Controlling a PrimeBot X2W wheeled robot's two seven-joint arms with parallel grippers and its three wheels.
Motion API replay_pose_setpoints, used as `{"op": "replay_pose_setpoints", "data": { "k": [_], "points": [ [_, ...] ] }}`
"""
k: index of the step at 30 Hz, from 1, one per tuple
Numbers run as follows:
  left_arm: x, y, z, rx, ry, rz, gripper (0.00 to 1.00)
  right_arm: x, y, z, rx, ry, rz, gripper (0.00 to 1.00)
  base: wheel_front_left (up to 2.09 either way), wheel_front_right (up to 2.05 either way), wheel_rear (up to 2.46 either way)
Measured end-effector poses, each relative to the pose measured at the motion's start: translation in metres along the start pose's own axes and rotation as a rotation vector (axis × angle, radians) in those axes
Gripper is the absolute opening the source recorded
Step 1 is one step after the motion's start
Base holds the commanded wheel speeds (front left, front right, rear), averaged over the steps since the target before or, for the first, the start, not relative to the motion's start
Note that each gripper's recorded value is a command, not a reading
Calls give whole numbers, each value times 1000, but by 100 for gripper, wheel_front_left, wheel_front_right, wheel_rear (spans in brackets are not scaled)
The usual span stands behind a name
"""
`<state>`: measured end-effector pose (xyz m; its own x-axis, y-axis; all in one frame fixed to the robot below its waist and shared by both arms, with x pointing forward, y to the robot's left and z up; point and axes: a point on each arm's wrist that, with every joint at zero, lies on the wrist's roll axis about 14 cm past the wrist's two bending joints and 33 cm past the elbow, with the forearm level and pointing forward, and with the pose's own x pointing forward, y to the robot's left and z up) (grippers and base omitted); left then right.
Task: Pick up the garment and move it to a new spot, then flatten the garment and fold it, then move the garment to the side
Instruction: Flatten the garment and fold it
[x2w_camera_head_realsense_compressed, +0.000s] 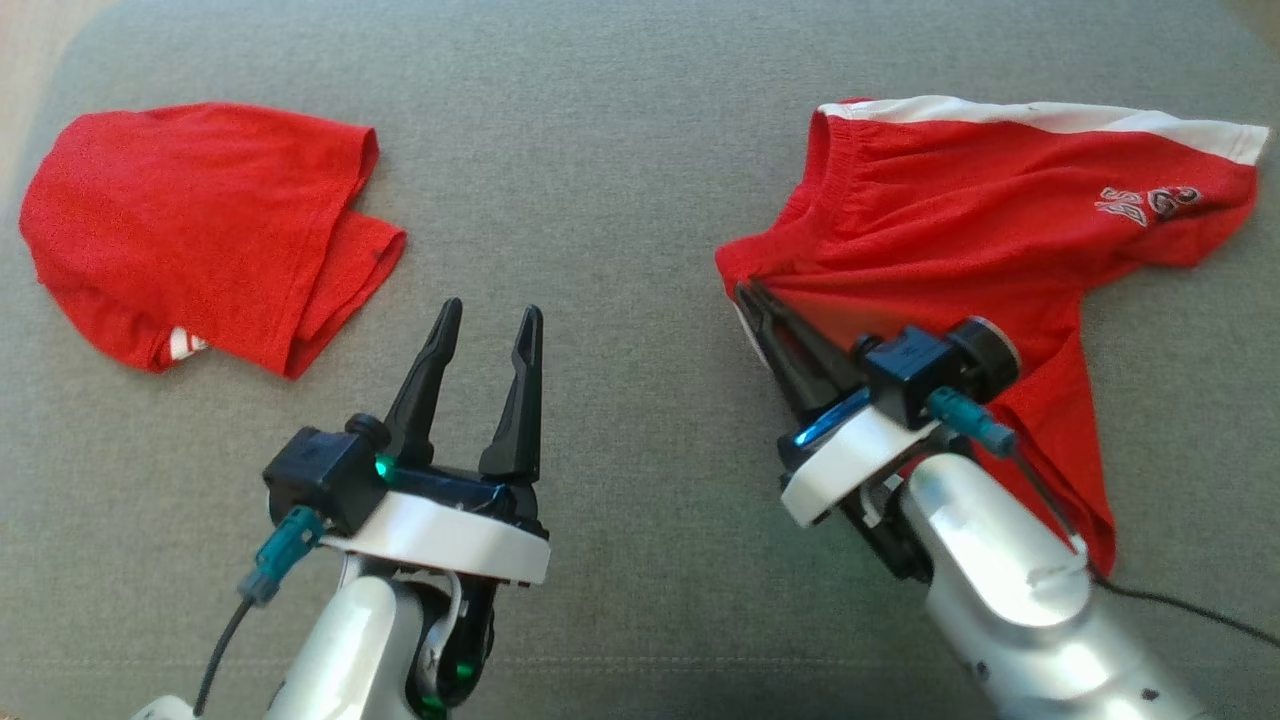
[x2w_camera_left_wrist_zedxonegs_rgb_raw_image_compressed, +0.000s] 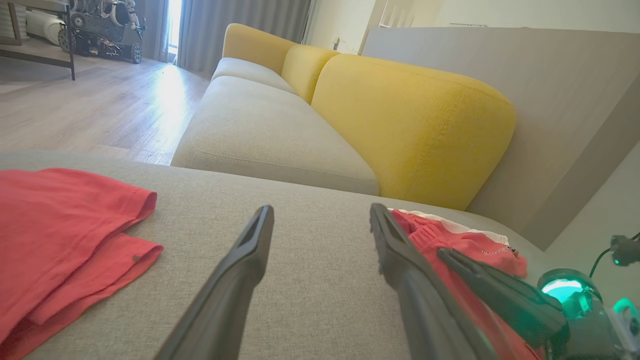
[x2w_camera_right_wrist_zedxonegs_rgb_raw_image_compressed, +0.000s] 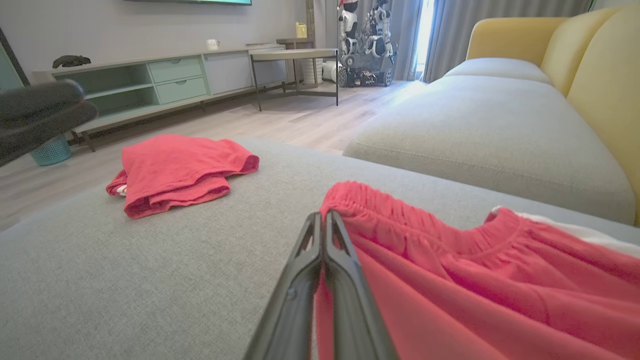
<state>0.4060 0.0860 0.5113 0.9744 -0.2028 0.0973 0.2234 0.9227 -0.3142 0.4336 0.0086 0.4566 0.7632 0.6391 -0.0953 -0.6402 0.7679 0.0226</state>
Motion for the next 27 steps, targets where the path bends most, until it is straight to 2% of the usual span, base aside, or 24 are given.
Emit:
{"op": "replay_pose_setpoints", "data": {
  "k": [4,10,17,21,22,23,27],
  "points": [
    [2,-2,-3,-4,7,-7,100,-5,-23,-1,-9,27,-52,0,0,0,0],
    [4,1,-13,-11,34,-2,100,-26,-82,-42,-12,178,-205,0,0,0,0],
    [10,4,-20,-12,47,1,100,-22,-103,-58,-15,237,-244,0,0,0,0],
    [15,5,-20,-11,43,-4,100,-16,-103,-65,-11,259,-240,0,0,0,0],
    [17,4,-20,-9,43,-7,100,-17,-104,-69,-10,271,-241,37,0,0,0],
    [18,3,-20,-4,42,-11,100,-18,-105,-71,-14,278,-243,100,0,0,0],
    [20,-3,-21,-9,42,-36,100,-22,-107,-72,4,272,-265,100,0,0,0]
  ]
}}
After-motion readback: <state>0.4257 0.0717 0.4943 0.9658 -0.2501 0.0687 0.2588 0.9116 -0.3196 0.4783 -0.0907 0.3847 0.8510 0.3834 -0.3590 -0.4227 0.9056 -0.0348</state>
